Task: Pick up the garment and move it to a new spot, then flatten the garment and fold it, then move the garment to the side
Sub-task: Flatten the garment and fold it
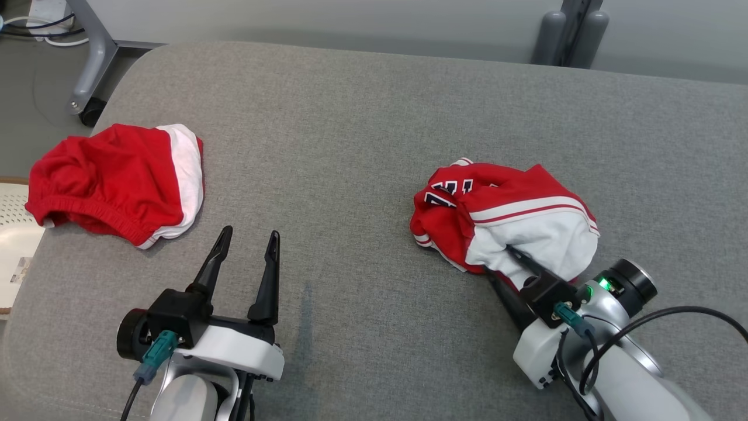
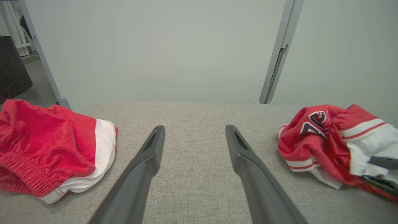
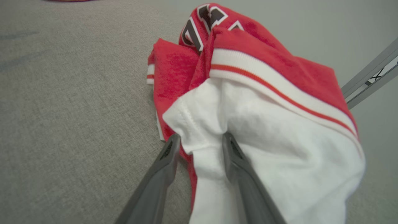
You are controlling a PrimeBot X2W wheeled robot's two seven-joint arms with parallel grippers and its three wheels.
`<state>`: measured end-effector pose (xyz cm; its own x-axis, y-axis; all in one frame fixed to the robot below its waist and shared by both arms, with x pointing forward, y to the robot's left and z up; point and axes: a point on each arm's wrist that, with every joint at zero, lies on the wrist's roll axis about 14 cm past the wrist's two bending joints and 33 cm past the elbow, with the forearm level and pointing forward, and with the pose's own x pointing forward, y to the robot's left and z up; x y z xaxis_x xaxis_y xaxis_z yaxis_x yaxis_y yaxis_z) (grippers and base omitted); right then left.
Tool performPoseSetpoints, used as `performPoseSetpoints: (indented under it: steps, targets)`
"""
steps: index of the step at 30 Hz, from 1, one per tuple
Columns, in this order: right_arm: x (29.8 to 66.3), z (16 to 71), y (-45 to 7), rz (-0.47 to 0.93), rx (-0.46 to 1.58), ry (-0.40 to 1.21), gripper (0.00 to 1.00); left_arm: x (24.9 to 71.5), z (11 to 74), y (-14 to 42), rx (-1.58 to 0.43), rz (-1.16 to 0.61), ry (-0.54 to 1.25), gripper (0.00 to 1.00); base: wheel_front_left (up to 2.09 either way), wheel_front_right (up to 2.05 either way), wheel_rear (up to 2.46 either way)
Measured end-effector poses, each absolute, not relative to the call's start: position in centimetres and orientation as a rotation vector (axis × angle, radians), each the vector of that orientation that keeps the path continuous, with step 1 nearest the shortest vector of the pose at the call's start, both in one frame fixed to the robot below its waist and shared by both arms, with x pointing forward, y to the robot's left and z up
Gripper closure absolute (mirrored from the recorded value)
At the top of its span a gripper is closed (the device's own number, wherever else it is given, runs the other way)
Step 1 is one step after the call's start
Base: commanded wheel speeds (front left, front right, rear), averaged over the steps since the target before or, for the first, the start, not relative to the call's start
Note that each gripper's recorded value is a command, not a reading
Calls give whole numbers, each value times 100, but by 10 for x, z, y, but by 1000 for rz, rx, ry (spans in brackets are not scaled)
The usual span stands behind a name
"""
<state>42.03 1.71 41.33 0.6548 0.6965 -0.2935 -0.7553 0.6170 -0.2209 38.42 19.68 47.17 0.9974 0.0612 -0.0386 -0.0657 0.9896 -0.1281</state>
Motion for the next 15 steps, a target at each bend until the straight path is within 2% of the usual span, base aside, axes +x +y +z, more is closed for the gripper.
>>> performPoseSetpoints:
  steps: [5,9,15]
  targets:
    - [427,421,21,828,-302,163,100,387,471,195,-129,61,35,0,0,0,0]
    - [436,449,21,791,-214,79,100,392,472,192,-128,50,29,0,0,0,0]
    - [458,495,-6,665,-115,-39,100,399,472,181,-131,15,25,0,0,0,0]
